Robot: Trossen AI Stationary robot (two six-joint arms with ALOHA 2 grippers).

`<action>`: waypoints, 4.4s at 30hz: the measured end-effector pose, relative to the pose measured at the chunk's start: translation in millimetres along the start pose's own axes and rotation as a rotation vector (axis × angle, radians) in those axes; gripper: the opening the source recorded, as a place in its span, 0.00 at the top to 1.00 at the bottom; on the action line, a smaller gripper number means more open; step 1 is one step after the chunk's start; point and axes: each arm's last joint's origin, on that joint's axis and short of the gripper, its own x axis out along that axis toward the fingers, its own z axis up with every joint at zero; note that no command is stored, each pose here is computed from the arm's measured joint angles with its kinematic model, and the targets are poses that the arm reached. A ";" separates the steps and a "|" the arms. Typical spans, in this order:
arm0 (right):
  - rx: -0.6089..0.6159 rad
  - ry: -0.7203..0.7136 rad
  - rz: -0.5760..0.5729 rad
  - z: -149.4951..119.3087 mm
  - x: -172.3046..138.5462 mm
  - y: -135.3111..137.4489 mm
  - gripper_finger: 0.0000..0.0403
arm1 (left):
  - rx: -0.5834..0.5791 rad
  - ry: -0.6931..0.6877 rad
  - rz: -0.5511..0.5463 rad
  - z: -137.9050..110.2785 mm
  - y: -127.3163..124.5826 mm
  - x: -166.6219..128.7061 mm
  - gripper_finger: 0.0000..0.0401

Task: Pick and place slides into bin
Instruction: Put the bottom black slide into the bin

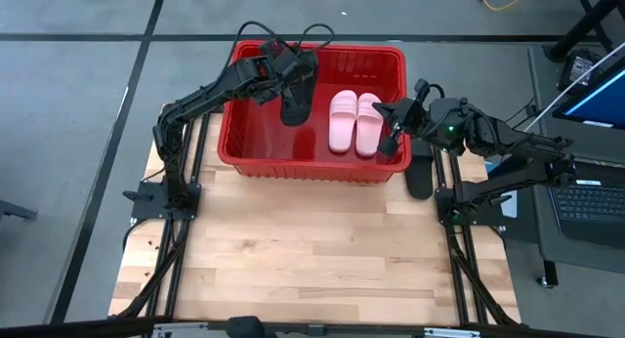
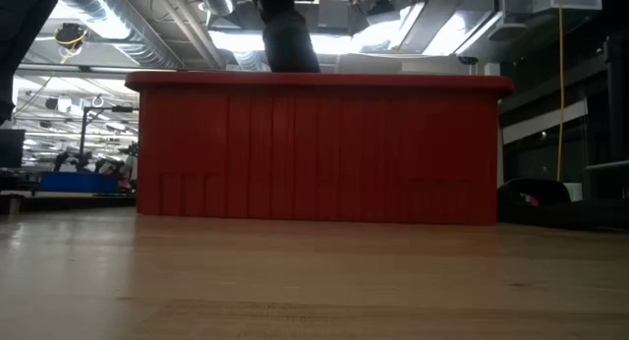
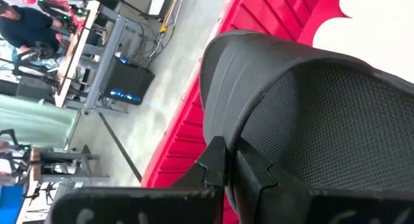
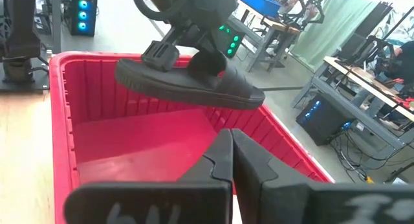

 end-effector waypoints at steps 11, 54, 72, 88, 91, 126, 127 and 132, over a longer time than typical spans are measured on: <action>-0.021 0.033 0.008 -7.0 2.9 3.6 0.99 | 0.047 0.103 0.000 -14.5 -6.9 24.3 0.99; 0.032 0.066 0.012 -33.6 29.4 -3.4 0.99 | 0.150 0.302 -0.119 -106.5 -28.9 151.5 0.99; 0.056 0.067 0.011 -33.7 29.2 -3.5 0.99 | 0.140 0.337 -0.166 -121.5 -13.1 161.8 0.99; 0.061 0.064 0.010 -33.3 29.2 -3.6 0.99 | 0.198 0.358 -0.166 -156.9 -50.7 185.5 0.99; 0.086 0.059 0.008 -32.7 29.0 -3.9 0.99 | 0.169 0.344 -0.142 -155.0 -49.6 186.6 0.99; 0.125 0.060 0.008 -32.8 29.0 -3.7 0.99 | 0.210 0.332 -0.229 -158.0 -50.6 184.4 0.87; 0.138 0.060 0.008 -32.8 29.0 -3.7 0.99 | 0.207 0.330 -0.240 -158.1 -51.0 184.2 0.87; 0.161 0.060 0.015 -32.8 29.0 -3.4 0.99 | 0.208 0.329 -0.251 -158.4 -51.3 183.9 0.82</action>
